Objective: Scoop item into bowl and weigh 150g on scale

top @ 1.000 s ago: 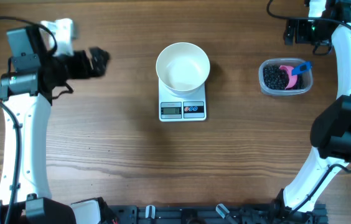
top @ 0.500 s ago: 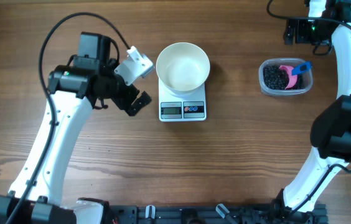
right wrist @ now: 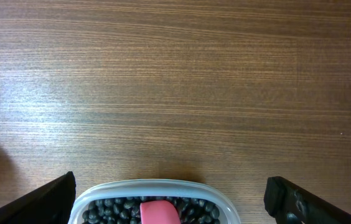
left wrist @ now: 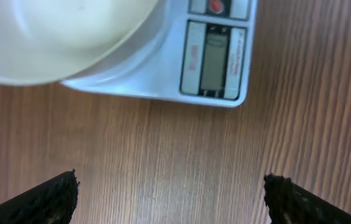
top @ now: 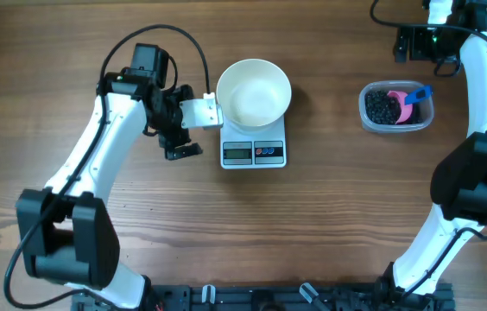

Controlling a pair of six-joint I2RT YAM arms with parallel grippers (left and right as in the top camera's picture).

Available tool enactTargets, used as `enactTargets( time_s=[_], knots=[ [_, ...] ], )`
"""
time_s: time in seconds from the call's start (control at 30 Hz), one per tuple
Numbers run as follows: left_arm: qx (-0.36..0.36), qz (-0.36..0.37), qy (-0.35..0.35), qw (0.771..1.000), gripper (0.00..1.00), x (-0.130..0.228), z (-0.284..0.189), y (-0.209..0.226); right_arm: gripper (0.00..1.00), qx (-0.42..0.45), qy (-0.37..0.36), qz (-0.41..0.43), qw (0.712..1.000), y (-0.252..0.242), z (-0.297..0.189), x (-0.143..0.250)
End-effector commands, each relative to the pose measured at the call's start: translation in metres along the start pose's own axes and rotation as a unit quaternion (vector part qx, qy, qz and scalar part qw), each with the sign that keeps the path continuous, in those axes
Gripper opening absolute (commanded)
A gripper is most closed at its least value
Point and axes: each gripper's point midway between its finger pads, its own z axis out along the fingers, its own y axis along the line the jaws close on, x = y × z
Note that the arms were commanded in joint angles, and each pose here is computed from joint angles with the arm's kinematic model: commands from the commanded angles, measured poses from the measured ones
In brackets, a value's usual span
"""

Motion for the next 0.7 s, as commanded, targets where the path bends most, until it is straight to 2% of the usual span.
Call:
enactTargets(
  time_s=[0.0,0.3,0.43,0.67],
  knots=[
    [0.014,0.03,-0.047,0.998,1.0,-0.009,-0.001,-0.003,1.0,0.006,-0.021,0.005,1.0,-0.001,-0.016,-0.01],
    [0.043,0.021,-0.056,0.997,1.0,-0.016,0.014,-0.012,1.0,0.006,-0.021,0.005,1.0,-0.001,-0.016,-0.01],
    [0.072,0.006,-0.057,0.996,1.0,-0.006,0.034,-0.014,1.0,0.006,-0.021,0.005,1.0,-0.001,-0.016,-0.01],
    [0.065,0.018,-0.102,0.992,1.0,-0.002,0.026,-0.007,1.0,0.006,-0.021,0.005,1.0,-0.001,-0.016,-0.01]
  ],
)
